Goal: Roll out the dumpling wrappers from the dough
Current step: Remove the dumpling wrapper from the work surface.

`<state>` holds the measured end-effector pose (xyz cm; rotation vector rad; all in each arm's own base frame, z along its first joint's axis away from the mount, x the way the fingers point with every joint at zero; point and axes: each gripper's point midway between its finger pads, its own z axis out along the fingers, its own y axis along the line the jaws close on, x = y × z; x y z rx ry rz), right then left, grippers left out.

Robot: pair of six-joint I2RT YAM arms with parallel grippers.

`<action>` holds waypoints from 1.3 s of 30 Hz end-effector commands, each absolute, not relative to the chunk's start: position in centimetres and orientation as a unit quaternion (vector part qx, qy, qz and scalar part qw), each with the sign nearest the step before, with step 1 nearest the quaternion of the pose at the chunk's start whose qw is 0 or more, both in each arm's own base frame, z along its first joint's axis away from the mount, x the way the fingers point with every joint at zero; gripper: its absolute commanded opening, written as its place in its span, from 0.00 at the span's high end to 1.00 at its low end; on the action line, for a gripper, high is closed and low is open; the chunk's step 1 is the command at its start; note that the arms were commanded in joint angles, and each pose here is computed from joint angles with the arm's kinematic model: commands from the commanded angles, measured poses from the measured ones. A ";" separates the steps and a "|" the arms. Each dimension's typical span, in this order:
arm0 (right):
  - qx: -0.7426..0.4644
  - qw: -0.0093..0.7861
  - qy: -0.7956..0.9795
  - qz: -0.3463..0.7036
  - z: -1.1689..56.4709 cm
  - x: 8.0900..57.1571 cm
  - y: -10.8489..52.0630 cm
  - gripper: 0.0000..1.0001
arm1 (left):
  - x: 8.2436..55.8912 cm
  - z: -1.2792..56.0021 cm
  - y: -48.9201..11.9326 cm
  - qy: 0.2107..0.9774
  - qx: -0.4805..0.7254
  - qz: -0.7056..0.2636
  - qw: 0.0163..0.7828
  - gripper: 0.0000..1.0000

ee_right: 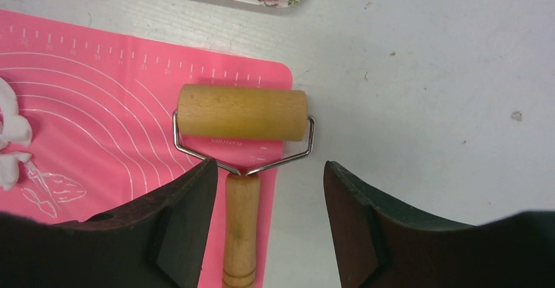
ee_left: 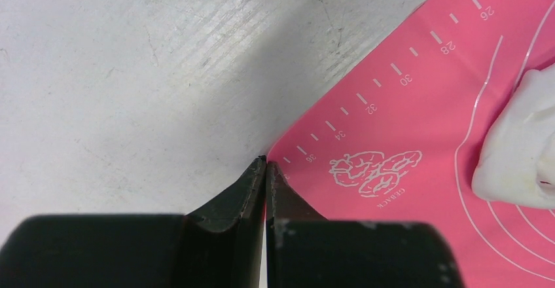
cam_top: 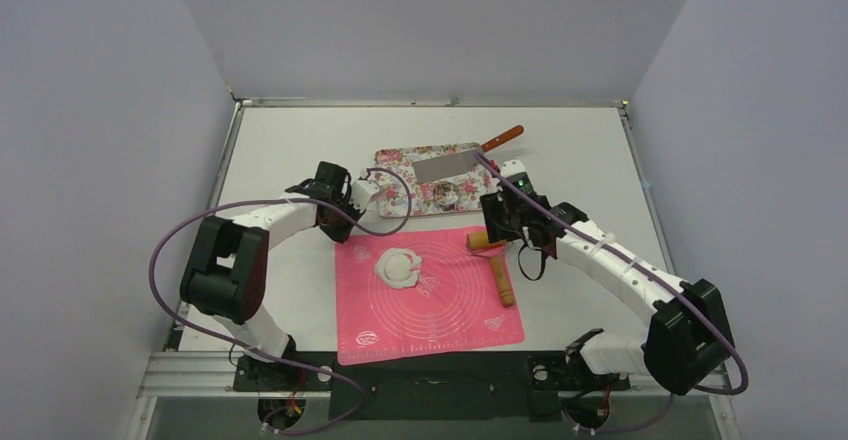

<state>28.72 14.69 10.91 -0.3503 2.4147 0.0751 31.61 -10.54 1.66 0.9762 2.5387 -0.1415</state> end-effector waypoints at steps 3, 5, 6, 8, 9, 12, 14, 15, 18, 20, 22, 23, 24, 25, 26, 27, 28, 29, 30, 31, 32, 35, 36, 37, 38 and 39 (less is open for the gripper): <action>-0.160 0.412 0.894 0.067 16.7 29.8 16.5 0.39 | 34.8 2.7 -10.9 0.906 0.340 -0.040 0.250 1.00; -0.158 0.433 0.882 0.095 18.3 31.3 18.1 0.34 | 34.9 3.1 -10.9 0.904 0.343 -0.040 0.254 1.00; -0.152 0.437 0.881 0.101 18.9 33.2 19.2 0.31 | 34.9 3.3 -11.0 0.903 0.343 -0.042 0.255 1.00; -0.142 0.442 0.878 0.116 20.9 35.9 20.7 0.32 | 34.9 4.0 -11.2 0.901 0.343 -0.046 0.260 1.00; -0.136 0.425 0.889 0.107 19.5 37.1 21.1 0.32 | 34.9 4.3 -11.2 0.901 0.343 -0.048 0.262 1.00; -0.078 0.427 0.894 0.112 19.8 41.0 20.1 0.36 | 34.4 4.8 -11.5 0.898 0.347 -0.058 0.265 1.00; -0.043 0.431 0.893 0.122 19.4 42.6 20.1 0.37 | 34.1 5.0 -11.7 0.896 0.349 -0.065 0.267 1.00; -0.040 0.431 0.894 0.121 18.7 43.1 20.3 0.37 | 34.0 5.1 -11.7 0.895 0.349 -0.067 0.269 1.00; -0.087 0.435 0.891 0.096 17.6 43.8 22.4 0.37 | 34.0 5.5 -11.8 0.893 0.350 -0.068 0.274 1.00; -0.126 0.406 0.901 0.088 16.0 43.6 23.7 0.37 | 33.9 5.6 -11.8 0.892 0.352 -0.069 0.275 1.00; -0.140 0.367 0.913 0.105 14.0 43.5 24.7 0.38 | 33.7 5.7 -11.8 0.891 0.355 -0.070 0.273 1.00; -0.140 0.348 0.921 0.104 12.7 43.6 24.8 0.41 | 33.7 5.7 -11.8 0.891 0.356 -0.071 0.272 1.00; -0.137 0.340 0.925 0.105 12.3 43.8 24.7 0.42 | 33.5 5.7 -11.7 0.891 0.358 -0.070 0.270 1.00; -0.136 0.329 0.929 0.099 11.4 43.8 24.6 0.45 | 33.4 5.8 -11.7 0.891 0.359 -0.070 0.269 1.00; -0.137 0.327 0.930 0.095 11.1 43.9 24.5 0.46 | 33.3 5.7 -11.6 0.891 0.361 -0.069 0.266 1.00; -0.140 0.322 0.932 0.092 10.6 43.8 24.5 0.48 | 33.2 5.7 -11.5 0.891 0.362 -0.068 0.264 1.00; -0.145 0.320 0.932 0.091 10.4 43.6 24.6 0.48 | 33.0 5.6 -11.4 0.892 0.364 -0.068 0.260 1.00; -0.150 0.312 0.934 0.090 9.8 43.3 24.7 0.48 | 32.8 5.5 -11.4 0.892 0.366 -0.068 0.256 1.00; -0.156 0.305 0.935 0.089 9.4 43.1 24.8 0.48 | 32.7 5.4 -11.4 0.893 0.367 -0.069 0.253 1.00; -0.159 0.300 0.937 0.083 9.1 42.8 24.7 0.48 | 32.4 5.3 -11.4 0.893 0.368 -0.072 0.247 1.00; -0.162 0.295 0.939 0.075 8.6 42.6 24.4 0.49 | 32.3 5.3 -11.4 0.894 0.369 -0.073 0.244 1.00; -0.165 0.288 0.942 0.044 7.4 42.7 23.3 0.52 | 32.0 5.1 -11.4 0.894 0.371 -0.074 0.242 1.00; -0.166 0.283 0.944 0.042 6.8 42.8 23.3 0.54 | 32.0 5.2 -11.4 0.893 0.371 -0.075 0.242 1.00; -0.166 0.283 0.944 0.043 6.7 43.1 23.5 0.56 | 32.1 5.2 -11.4 0.894 0.370 -0.075 0.243 1.00; -0.168 0.278 0.945 0.043 6.2 43.3 23.7 0.59 | 32.1 5.2 -11.4 0.894 0.370 -0.076 0.243 1.00; -0.170 0.276 0.945 0.046 6.0 43.3 23.9 0.59 | 32.0 5.2 -11.4 0.894 0.370 -0.076 0.241 1.00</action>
